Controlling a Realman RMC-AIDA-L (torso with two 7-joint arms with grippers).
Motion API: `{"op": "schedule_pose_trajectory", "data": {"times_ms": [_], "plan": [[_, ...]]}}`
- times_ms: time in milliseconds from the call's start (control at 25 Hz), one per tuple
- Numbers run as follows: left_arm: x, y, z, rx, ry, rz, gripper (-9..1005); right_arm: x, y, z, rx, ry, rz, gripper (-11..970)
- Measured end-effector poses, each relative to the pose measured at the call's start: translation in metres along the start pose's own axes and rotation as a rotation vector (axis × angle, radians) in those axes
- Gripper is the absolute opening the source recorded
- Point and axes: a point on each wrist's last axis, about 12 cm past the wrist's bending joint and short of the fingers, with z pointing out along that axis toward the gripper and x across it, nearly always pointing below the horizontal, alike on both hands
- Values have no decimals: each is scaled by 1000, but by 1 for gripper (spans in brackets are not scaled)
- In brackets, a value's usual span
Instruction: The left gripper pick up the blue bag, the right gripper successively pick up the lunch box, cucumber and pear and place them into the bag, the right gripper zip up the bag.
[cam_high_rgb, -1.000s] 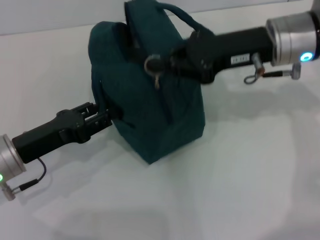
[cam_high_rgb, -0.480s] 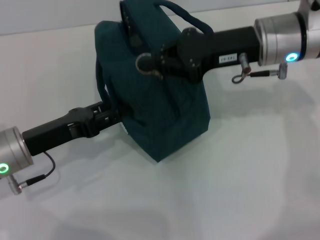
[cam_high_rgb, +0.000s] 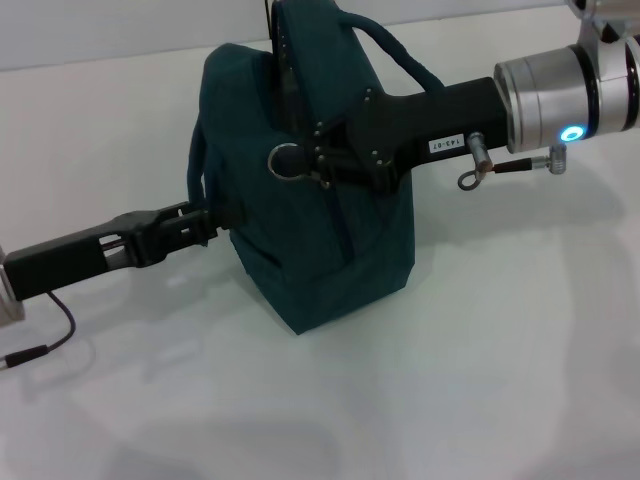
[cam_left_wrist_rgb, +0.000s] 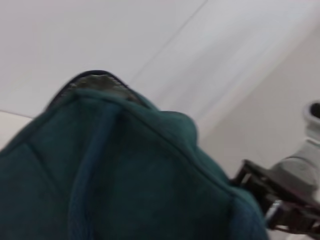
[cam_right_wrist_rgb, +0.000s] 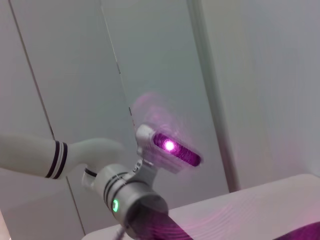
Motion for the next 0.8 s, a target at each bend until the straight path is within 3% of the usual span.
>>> {"op": "schedule_pose_trajectory", "data": {"times_ms": [200,600,800], "plan": [[5,-5,5,40,21,-46,547,-2,-1,2,-6,7,-24,36],[17,-3,10,23,31,-90,544,-3,-1,4,-10,15,-41,39],[-6,-2,-15,-57,-24,6,543,2,1,-1,-9,13,-28,41]]}}
